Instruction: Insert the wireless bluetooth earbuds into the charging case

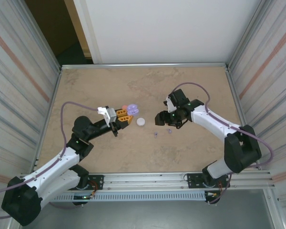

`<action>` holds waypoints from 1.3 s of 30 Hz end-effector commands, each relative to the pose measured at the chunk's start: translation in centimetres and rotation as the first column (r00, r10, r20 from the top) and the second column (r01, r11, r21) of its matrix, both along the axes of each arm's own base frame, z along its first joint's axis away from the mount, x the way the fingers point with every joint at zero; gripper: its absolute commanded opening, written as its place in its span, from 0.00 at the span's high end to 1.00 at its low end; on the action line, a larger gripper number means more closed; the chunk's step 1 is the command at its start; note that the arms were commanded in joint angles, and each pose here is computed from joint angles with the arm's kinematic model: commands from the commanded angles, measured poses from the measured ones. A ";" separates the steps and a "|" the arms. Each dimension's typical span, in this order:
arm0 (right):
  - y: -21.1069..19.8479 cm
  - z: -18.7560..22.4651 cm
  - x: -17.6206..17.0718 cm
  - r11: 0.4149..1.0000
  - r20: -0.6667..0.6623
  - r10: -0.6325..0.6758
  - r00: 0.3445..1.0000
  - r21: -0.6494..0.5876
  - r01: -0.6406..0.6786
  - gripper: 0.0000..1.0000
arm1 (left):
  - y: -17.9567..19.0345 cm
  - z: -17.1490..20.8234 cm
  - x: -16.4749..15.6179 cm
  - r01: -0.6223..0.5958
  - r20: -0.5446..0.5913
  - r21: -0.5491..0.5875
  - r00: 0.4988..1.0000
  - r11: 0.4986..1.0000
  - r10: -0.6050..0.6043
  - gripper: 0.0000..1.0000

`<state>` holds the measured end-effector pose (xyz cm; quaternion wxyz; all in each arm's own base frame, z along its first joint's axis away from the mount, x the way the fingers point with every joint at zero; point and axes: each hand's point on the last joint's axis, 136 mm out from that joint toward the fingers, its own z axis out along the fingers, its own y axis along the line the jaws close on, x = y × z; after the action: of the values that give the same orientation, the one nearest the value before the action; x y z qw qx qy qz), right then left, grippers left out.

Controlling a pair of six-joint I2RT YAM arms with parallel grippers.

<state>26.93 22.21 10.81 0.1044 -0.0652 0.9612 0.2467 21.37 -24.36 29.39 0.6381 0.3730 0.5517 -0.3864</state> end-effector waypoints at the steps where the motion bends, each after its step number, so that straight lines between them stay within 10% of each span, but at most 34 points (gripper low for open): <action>1: 0.6 -0.5 -0.5 1.000 -0.050 0.010 0.999 -0.029 -0.011 0.36 | 0.2 0.2 -0.3 -0.008 0.030 0.000 1.000 1.000 0.008 1.00; 39: 3.1 -8.1 -0.9 0.977 -0.226 0.058 0.972 -0.185 -0.101 0.59 | 0.6 -0.5 -0.4 -0.029 0.020 0.014 0.999 0.999 0.029 1.00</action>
<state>26.03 25.34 2.85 -0.0113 -0.0913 0.9808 0.1718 21.24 -23.90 28.27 0.6320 0.3678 0.5675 -0.3785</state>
